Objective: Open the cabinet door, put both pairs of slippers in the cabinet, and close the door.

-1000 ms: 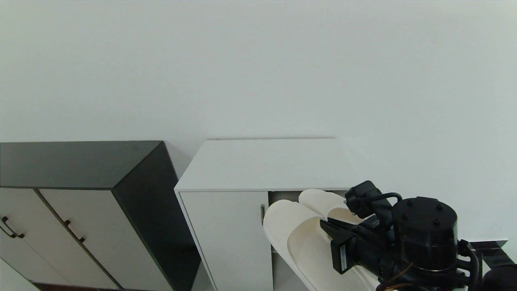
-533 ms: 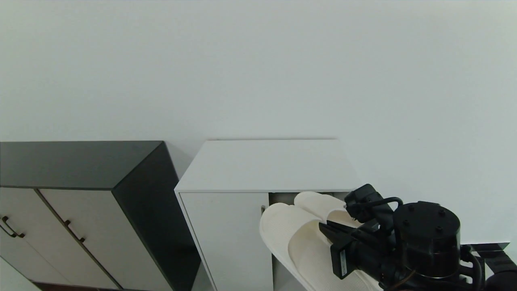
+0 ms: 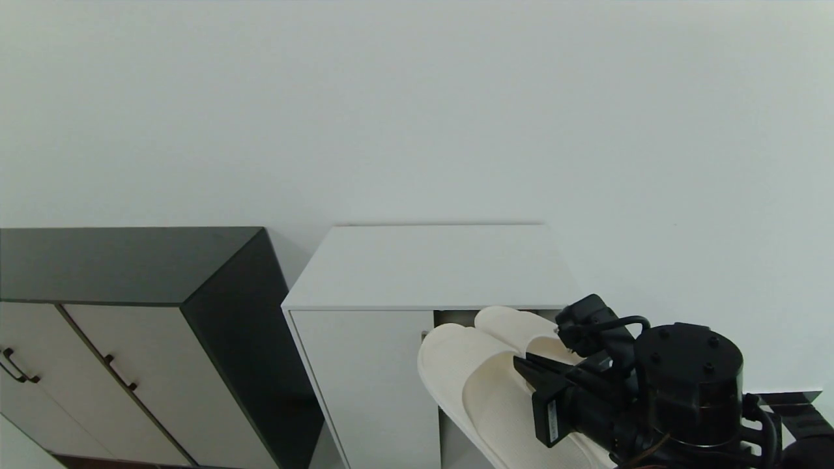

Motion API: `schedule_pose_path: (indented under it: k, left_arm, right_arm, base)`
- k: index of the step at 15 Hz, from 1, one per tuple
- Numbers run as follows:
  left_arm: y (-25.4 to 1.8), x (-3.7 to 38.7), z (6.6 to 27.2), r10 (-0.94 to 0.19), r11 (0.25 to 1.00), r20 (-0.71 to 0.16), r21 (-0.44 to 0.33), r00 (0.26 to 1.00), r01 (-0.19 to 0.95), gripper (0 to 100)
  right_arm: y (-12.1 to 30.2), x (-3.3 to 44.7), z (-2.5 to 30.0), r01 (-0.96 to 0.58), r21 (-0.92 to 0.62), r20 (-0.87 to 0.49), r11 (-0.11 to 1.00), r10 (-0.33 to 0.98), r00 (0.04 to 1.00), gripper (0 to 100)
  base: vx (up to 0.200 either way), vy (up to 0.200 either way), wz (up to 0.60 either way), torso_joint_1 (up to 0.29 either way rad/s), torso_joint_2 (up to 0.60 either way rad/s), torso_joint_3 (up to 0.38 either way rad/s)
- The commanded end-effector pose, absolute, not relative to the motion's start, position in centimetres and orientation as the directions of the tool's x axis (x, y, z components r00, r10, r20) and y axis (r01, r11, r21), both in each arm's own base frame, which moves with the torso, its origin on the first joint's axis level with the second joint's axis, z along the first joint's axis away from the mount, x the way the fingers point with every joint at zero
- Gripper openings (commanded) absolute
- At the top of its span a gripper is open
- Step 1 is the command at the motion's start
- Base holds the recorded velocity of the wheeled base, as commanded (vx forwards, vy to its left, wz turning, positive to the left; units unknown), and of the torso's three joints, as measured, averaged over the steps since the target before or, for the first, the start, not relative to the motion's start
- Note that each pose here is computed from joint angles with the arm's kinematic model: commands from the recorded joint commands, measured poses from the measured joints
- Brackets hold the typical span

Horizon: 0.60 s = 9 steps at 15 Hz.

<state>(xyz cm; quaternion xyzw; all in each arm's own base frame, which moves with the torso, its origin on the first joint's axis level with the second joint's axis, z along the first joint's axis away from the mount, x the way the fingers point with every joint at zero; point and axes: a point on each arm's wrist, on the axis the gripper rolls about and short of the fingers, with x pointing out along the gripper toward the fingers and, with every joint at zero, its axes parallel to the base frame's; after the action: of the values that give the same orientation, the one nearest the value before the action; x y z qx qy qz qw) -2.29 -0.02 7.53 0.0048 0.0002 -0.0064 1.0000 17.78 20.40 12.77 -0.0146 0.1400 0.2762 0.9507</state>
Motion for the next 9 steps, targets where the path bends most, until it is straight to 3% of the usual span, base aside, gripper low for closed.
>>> schedule_pose_path:
  k: [1, 9]
  left_arm:
    - [-0.02, -2.28, 7.53, -0.012, 1.000, -0.002, 0.009, 1.000, 0.012, 0]
    - [-0.02, -2.28, 7.53, -0.012, 1.000, -0.002, 0.009, 1.000, 0.012, 0]
  right_arm:
    - [20.42, 17.81, 12.59, -0.529, 0.048, -0.281, 0.847, 0.519, 0.807, 0]
    - [20.36, 17.76, 12.40, -0.530, 0.048, -0.282, 0.847, 0.520, 0.806, 0]
  base:
    - [0.000, 0.000, 0.00, 0.000, 0.00, 0.000]
    - [0.000, 0.000, 0.00, 0.000, 0.00, 0.000]
